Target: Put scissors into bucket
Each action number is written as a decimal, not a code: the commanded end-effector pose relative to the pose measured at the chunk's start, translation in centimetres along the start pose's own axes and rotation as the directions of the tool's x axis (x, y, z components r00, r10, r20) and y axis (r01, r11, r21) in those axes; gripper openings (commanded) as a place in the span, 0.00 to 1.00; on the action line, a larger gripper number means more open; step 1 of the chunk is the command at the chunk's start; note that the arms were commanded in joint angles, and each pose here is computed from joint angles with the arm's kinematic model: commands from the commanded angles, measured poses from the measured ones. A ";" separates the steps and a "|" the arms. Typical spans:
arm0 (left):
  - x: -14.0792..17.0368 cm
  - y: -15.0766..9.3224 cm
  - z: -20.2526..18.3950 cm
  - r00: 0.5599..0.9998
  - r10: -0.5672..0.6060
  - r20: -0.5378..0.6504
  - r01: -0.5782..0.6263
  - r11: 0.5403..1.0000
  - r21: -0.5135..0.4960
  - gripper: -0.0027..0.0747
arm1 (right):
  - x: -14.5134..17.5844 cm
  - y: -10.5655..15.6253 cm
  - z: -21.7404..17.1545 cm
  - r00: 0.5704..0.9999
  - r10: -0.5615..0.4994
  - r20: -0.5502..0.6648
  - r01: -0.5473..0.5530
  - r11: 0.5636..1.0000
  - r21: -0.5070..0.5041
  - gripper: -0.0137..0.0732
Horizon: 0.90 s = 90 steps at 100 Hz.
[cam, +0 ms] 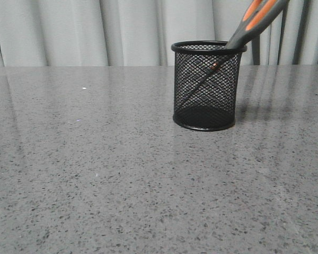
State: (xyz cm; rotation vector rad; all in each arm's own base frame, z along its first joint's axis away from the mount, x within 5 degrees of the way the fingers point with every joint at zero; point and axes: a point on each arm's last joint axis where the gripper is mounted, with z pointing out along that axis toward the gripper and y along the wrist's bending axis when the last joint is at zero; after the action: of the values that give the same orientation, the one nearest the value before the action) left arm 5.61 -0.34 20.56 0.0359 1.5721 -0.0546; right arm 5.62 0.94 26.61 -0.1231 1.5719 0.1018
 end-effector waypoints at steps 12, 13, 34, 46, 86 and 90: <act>0.1 0.1 -0.1 0.997 -0.017 0.077 0.017 1.000 -0.005 0.01 | 2.2 -0.3 0.1 0.997 -0.070 0.035 0.069 0.997 0.043 0.08; 0.1 0.1 -0.1 0.997 -0.017 0.077 0.017 1.000 -0.005 0.01 | 2.4 -0.3 0.1 0.997 -0.076 0.035 0.074 0.996 0.044 0.08; 0.1 0.1 -0.1 0.997 -0.017 0.075 0.017 1.000 -0.005 0.01 | 5.7 -0.3 -0.3 0.997 -0.059 0.057 0.056 0.997 0.049 0.08; 0.1 0.1 -0.1 0.997 -0.017 0.074 0.017 1.000 -0.005 0.01 | 6.8 -0.4 -0.2 1.000 -0.025 0.014 0.025 0.998 0.064 0.08; 0.1 0.1 -0.1 0.997 -0.017 0.074 0.017 1.000 -0.005 0.01 | 7.2 -0.5 -0.2 0.999 -0.027 -0.033 0.030 0.996 0.085 0.08; 0.1 0.1 -0.1 0.997 -0.017 0.074 0.017 1.000 -0.005 0.01 | 7.2 -0.5 -0.2 0.999 -0.027 -0.033 0.030 0.996 0.085 0.08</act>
State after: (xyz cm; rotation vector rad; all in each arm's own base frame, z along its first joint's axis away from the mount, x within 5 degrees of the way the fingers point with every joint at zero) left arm 5.61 -0.35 20.54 0.0360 1.5744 -0.0546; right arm 5.57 0.38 19.23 -0.0831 1.6782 0.0231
